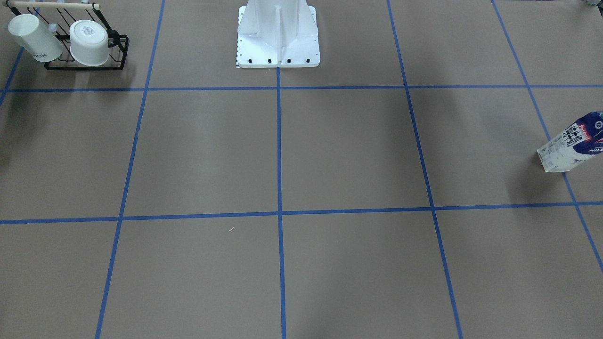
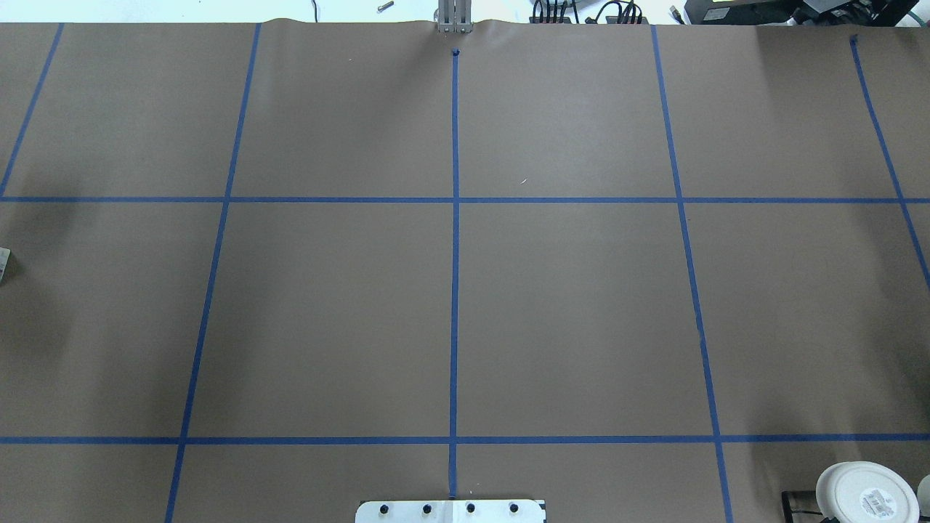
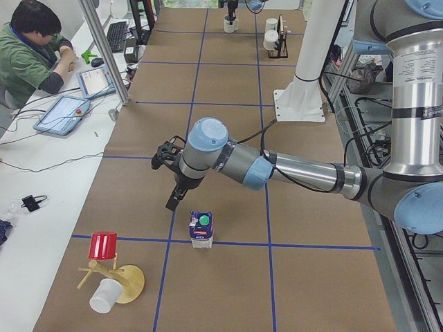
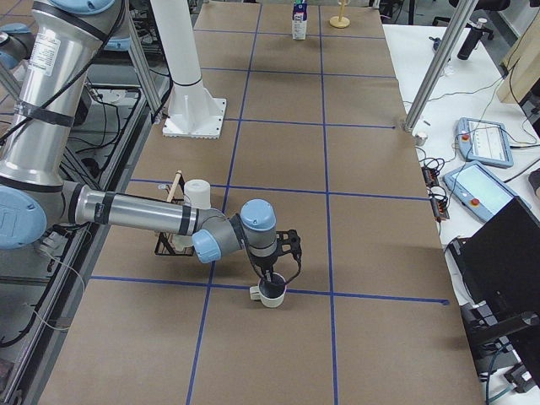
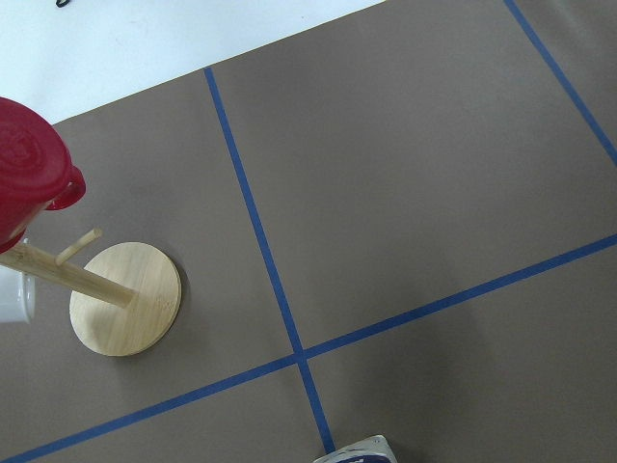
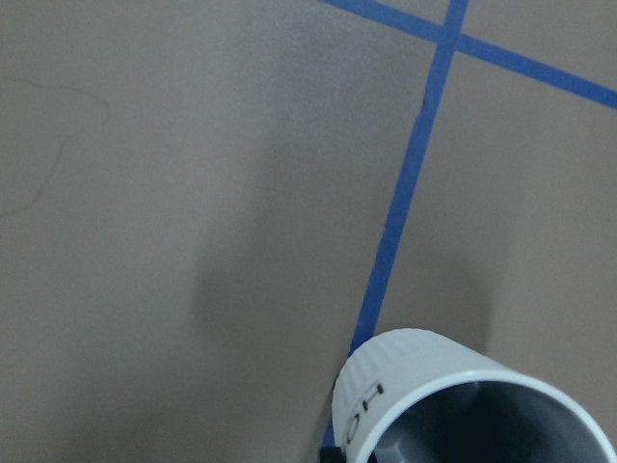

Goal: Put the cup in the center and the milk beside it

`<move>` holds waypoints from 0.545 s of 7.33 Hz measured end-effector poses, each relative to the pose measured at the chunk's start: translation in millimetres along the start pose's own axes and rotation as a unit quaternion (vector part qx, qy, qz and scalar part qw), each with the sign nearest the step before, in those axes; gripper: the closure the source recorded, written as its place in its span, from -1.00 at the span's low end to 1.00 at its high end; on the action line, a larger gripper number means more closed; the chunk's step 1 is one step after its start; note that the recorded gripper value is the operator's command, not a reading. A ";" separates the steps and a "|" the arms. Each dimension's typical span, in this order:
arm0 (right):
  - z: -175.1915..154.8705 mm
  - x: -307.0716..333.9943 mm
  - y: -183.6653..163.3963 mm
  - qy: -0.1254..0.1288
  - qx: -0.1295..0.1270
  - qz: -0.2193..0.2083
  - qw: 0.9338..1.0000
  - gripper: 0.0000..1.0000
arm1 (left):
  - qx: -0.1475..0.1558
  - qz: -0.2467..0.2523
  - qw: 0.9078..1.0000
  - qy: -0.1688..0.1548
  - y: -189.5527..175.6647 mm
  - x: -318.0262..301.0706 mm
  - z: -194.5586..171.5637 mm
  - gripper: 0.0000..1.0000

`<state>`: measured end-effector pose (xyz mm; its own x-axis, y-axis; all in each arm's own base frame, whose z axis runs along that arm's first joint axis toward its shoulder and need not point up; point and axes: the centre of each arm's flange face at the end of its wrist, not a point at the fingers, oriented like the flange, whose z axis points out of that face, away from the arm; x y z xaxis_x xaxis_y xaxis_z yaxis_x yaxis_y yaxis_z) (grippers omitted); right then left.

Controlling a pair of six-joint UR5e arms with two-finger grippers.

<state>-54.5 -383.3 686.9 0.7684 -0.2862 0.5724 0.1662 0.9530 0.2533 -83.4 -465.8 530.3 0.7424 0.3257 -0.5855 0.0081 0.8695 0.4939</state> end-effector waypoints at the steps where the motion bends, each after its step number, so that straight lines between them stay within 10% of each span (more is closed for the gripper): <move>1: -9.1 -7.6 -15.7 -0.006 0.015 -0.010 1.000 1.00 | -0.002 -0.001 1.000 0.000 2.5 -0.7 0.9 -0.97; 4: -72.8 -66.2 -132.4 -0.074 0.103 -0.049 0.991 1.00 | -0.007 -0.005 1.000 0.000 10.7 -2.5 3.2 -0.98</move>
<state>-82.4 -483.2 558.7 0.6535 -0.4020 0.6413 0.0942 0.8840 0.4580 -83.0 -458.5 539.1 0.7417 0.3170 -0.5911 0.0064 0.8779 0.4788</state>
